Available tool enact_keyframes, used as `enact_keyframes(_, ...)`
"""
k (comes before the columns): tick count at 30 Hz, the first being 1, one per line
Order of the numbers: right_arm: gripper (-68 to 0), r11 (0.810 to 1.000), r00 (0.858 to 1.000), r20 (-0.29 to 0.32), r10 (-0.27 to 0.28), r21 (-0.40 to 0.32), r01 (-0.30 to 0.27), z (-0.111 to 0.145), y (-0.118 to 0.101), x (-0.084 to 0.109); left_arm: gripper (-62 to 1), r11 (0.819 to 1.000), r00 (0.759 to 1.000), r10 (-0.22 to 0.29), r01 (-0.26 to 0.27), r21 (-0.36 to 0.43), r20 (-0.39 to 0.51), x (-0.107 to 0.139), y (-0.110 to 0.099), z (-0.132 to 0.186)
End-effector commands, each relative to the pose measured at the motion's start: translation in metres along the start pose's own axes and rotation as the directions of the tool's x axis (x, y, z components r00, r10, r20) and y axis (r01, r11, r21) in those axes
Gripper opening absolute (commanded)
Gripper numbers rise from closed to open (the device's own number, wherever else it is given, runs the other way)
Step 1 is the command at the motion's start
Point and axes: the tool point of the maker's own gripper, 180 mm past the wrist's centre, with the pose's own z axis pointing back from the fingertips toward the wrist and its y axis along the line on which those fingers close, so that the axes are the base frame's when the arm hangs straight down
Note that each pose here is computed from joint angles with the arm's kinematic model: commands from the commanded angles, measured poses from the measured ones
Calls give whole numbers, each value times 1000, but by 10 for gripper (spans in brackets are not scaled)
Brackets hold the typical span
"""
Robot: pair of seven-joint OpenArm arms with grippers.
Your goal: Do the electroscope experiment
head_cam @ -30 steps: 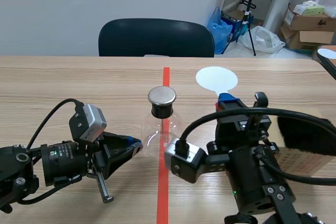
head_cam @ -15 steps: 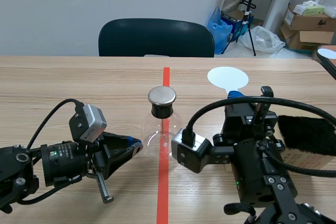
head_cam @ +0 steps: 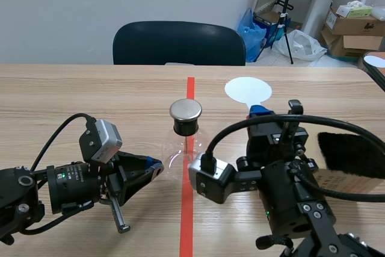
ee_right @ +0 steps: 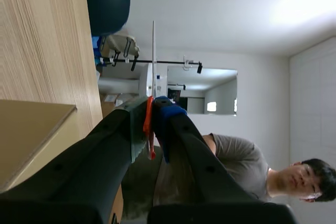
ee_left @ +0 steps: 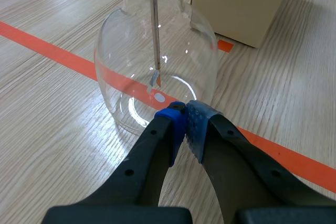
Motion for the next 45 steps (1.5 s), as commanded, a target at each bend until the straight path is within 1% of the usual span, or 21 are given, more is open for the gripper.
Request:
enact_keyframes(1,-666,999,1000,19,16,-34,-15,-5,-8,-1,-581,1000,999,-6,6,7,32,10,3,0)
enact_keyframes(5,-666,999,995,99,19,-35,-16,-5,-8,13,-581,1000,999,-6,6,7,32,10,3,0)
enact_keyframes(8,-667,999,986,163,24,-36,-18,-3,-8,25,-581,1000,999,-6,6,7,32,10,3,0)
enact_keyframes(13,-667,999,963,267,27,-36,-18,1,-7,43,-581,1000,999,-6,6,7,32,10,3,0)
enact_keyframes(18,-667,999,941,337,29,-36,-18,5,-7,56,-581,1000,999,-6,6,7,32,10,3,0)
enact_keyframes(21,-667,999,936,351,30,-37,-18,6,-7,58,-581,1000,999,-6,6,7,32,10,3,0)
enact_keyframes(25,-667,999,935,354,30,-37,-18,6,-7,59,-581,1000,999,-6,6,7,32,10,3,0)
enact_keyframes(45,-667,999,935,354,30,-36,-18,6,-7,59,-581,1000,999,-6,6,7,33,10,3,0)
